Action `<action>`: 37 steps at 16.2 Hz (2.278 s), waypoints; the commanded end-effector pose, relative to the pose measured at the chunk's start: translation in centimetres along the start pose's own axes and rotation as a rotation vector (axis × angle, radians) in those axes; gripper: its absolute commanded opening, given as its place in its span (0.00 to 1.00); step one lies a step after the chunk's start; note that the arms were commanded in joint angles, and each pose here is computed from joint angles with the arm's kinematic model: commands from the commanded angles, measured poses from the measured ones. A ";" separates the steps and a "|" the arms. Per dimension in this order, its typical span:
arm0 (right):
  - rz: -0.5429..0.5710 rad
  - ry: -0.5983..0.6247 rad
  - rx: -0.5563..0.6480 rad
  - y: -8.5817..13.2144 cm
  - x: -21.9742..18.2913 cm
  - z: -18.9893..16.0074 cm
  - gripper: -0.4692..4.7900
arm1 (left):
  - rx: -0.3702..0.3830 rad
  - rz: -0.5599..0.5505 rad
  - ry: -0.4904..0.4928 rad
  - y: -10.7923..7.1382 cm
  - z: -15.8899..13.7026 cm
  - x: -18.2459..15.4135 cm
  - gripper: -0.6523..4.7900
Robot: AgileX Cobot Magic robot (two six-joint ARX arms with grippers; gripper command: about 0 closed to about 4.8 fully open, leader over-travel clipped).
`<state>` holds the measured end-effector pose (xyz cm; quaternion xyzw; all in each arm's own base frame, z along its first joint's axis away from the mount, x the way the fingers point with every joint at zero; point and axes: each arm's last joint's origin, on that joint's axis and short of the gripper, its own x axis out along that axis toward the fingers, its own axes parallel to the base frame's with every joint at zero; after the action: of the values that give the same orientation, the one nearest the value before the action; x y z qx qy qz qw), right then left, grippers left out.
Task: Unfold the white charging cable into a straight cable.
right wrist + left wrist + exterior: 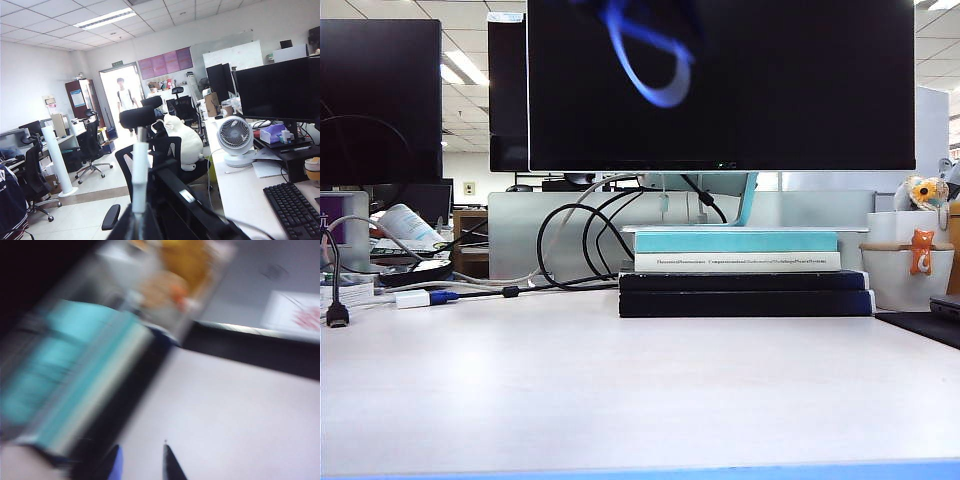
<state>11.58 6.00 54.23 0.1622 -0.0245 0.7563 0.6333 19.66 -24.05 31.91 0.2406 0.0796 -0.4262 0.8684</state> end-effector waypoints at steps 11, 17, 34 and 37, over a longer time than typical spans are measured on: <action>0.027 0.067 0.142 -6.5 1.1 -1.7 0.09 | -0.027 0.134 -0.177 1.8 3.0 -5.5 1.00; 0.005 0.104 0.134 -10.0 0.9 -3.0 0.09 | -0.142 -0.157 -0.114 1.8 4.5 -9.5 1.00; -0.591 0.307 0.355 -18.1 -3.6 -14.5 0.62 | -0.277 0.134 -0.064 4.3 -0.2 -18.9 1.00; -0.572 0.274 0.255 -15.9 -3.1 -12.3 0.63 | -0.281 0.131 -0.058 4.4 -0.2 -18.7 1.00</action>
<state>25.56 9.36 37.55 0.1502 0.2361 0.5470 0.7890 11.45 -8.54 39.48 0.1126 0.1044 -0.3573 0.9213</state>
